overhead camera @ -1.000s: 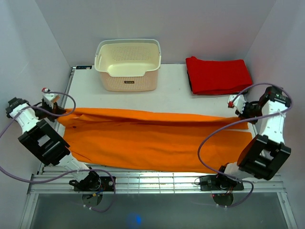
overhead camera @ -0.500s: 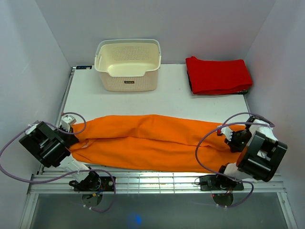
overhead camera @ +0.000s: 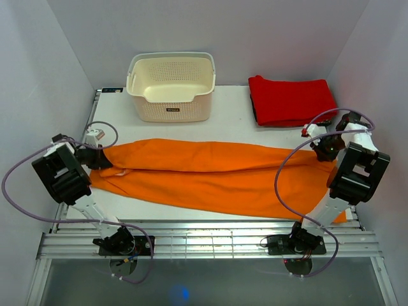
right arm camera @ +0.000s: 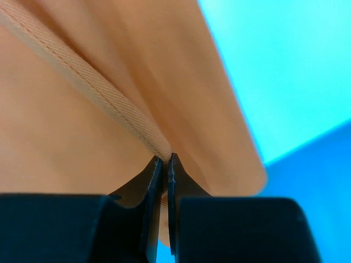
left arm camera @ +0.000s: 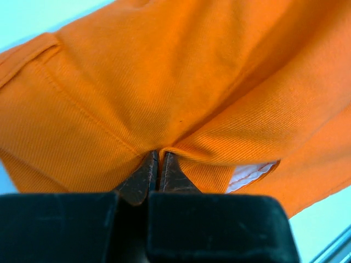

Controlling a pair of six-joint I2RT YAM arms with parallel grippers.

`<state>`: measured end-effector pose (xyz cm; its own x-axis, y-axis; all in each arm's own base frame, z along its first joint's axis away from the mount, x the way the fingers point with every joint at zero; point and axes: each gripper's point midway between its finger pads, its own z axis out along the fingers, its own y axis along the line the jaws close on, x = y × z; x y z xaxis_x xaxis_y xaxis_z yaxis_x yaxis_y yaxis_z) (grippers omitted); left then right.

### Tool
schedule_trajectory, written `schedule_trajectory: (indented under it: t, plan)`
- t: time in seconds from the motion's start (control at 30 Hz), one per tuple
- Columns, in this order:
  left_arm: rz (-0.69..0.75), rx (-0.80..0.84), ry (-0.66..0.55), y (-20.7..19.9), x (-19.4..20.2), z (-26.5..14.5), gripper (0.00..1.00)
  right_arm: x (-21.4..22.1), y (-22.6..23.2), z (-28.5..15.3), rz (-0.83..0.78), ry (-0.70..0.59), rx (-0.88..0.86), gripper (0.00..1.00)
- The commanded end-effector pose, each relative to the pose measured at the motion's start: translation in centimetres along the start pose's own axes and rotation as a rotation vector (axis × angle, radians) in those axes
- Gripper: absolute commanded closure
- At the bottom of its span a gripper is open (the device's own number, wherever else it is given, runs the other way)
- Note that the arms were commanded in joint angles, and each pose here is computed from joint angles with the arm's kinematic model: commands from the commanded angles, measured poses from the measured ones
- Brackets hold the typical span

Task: Fold and stack the trousers
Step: Fold the trousers

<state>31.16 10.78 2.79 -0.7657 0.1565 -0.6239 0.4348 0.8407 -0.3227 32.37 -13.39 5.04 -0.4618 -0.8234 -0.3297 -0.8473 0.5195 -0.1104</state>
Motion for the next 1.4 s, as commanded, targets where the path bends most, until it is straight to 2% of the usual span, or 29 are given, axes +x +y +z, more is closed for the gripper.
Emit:
schedule_trajectory:
  t: [0.0, 0.23, 0.4, 0.57, 0.6, 0.67, 0.73, 0.77, 0.83, 0.9, 0.93, 0.97, 1.07, 1.2, 1.37]
  plan:
    - [0.015, -0.149, -0.066, 5.3, -4.7, -1.8, 1.0, -1.8, -2.7, -2.5, 0.027, -0.042, 0.065, 0.92]
    - [0.163, -0.202, -0.327, 7.2, -18.5, -8.7, 1.0, -1.8, -6.7, -8.2, 0.001, -0.07, 0.187, 0.92]
    - [0.233, -0.205, -0.471, 7.5, -24.2, -11.4, 1.0, -1.7, -7.7, -11.3, -0.009, -0.087, 0.225, 0.92]
    - [0.351, -0.185, -0.534, 6.2, -25.8, -13.5, 1.0, -0.7, -4.0, -12.4, -0.034, -0.093, 0.186, 0.92]
    - [0.344, -0.174, -0.54, 6.2, -24.6, -13.7, 1.0, -0.6, -3.3, -12.5, -0.052, -0.094, 0.186, 0.92]
    - [0.435, -0.167, -0.563, 4.8, -24.0, -15.0, 1.0, 0.5, -0.9, -12.1, -0.088, -0.077, 0.165, 0.92]
    - [0.423, -0.168, -0.539, 5.0, -20.8, -14.7, 1.0, 1.8, 1.3, -11.4, -0.116, -0.055, 0.142, 0.92]
    - [0.507, -0.195, -0.521, 4.9, -20.0, -14.9, 1.0, 2.3, 2.1, -10.9, -0.114, -0.05, 0.128, 0.92]
    - [0.46, -0.183, -0.471, 5.2, -16.0, -14.2, 1.0, 3.5, 3.6, -10.4, -0.113, -0.021, 0.108, 0.92]
    - [0.52, -0.194, -0.415, 6.0, -12.8, -13.7, 1.0, 4.8, 5.7, -8.9, -0.114, 0.0, 0.067, 0.92]
    - [0.466, -0.127, -0.366, 4.8, -10.1, -12.2, 1.0, 5.3, 5.9, -8.3, -0.122, 0.013, 0.072, 0.92]
    - [0.473, -0.121, -0.3, 5.1, -8.1, -11.4, 1.0, 5.9, 7.5, -6.9, -0.115, 0.016, 0.03, 0.92]
    - [0.412, -0.061, -0.214, 4.6, -3.2, -8.5, 1.0, 7.2, 8.5, -5.1, -0.116, 0.054, 0.022, 0.92]
    - [0.363, -0.053, -0.139, 4.1, 0.5, -6.2, 1.0, 8.5, 10.3, -2.7, -0.088, 0.084, -0.026, 0.92]
    - [0.374, -0.087, -0.098, 4.4, 1.5, -5.9, 1.0, 8.1, 9.6, -3.3, -0.064, 0.065, -0.019, 0.92]
